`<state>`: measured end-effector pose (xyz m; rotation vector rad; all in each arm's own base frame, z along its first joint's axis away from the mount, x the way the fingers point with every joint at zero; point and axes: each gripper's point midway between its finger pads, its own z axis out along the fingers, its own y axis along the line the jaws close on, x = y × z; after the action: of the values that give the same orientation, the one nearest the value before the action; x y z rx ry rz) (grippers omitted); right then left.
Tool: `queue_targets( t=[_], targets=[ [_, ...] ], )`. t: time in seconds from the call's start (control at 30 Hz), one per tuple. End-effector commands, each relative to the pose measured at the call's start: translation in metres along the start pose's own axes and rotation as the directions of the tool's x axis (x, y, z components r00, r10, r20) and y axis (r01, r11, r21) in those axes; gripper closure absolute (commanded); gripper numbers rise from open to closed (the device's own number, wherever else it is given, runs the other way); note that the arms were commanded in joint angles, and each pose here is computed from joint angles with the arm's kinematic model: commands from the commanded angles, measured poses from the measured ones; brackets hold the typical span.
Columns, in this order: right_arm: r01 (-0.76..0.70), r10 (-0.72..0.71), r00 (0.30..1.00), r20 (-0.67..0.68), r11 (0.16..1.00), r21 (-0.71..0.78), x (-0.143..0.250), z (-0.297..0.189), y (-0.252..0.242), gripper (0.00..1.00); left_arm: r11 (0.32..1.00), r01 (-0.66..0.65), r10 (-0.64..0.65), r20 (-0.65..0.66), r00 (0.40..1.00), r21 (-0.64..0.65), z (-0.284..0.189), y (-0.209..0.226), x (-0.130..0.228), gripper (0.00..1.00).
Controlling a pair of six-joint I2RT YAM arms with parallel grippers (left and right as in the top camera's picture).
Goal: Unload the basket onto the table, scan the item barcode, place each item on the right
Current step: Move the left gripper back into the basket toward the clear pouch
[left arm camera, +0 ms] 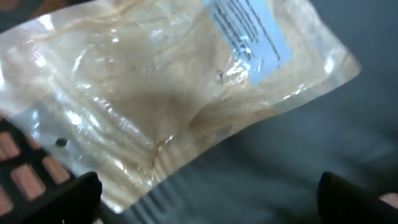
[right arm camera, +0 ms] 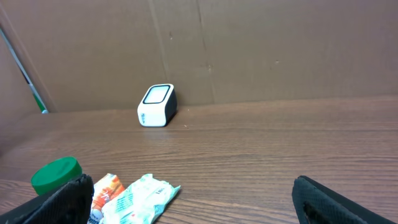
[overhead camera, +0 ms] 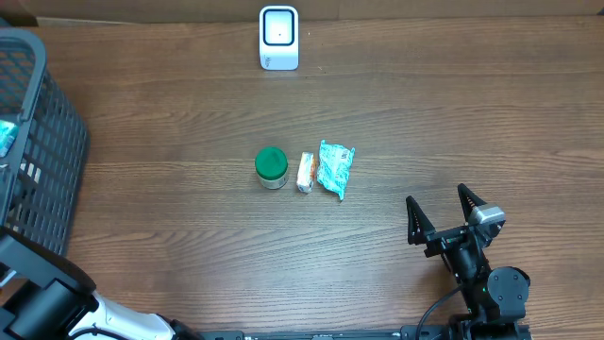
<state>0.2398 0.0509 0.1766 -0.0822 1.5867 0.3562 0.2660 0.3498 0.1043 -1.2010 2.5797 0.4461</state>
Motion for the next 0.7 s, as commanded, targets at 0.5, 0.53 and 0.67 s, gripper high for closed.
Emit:
queue_targets(
  t=[0.5, 0.53, 0.67],
  targets=[
    [0.002, -0.002, 1.000, 0.006, 1.000, -0.001, 0.001, 0.000, 0.000, 0.00, 0.880, -0.454, 0.438, -0.128, 0.890, -0.144, 0.054, 0.023, 0.028, 0.00],
    [0.002, -0.002, 1.000, 0.006, 1.000, -0.001, 0.001, 0.000, 0.000, 0.00, 0.875, -0.459, 0.438, -0.149, 0.886, -0.156, 0.058, 0.026, 0.031, 0.00],
    [0.002, -0.002, 1.000, 0.006, 1.000, -0.001, 0.001, 0.000, 0.000, 0.00, 0.851, -0.470, 0.429, -0.206, 0.880, -0.236, 0.062, 0.041, 0.033, 0.00]
  ],
)
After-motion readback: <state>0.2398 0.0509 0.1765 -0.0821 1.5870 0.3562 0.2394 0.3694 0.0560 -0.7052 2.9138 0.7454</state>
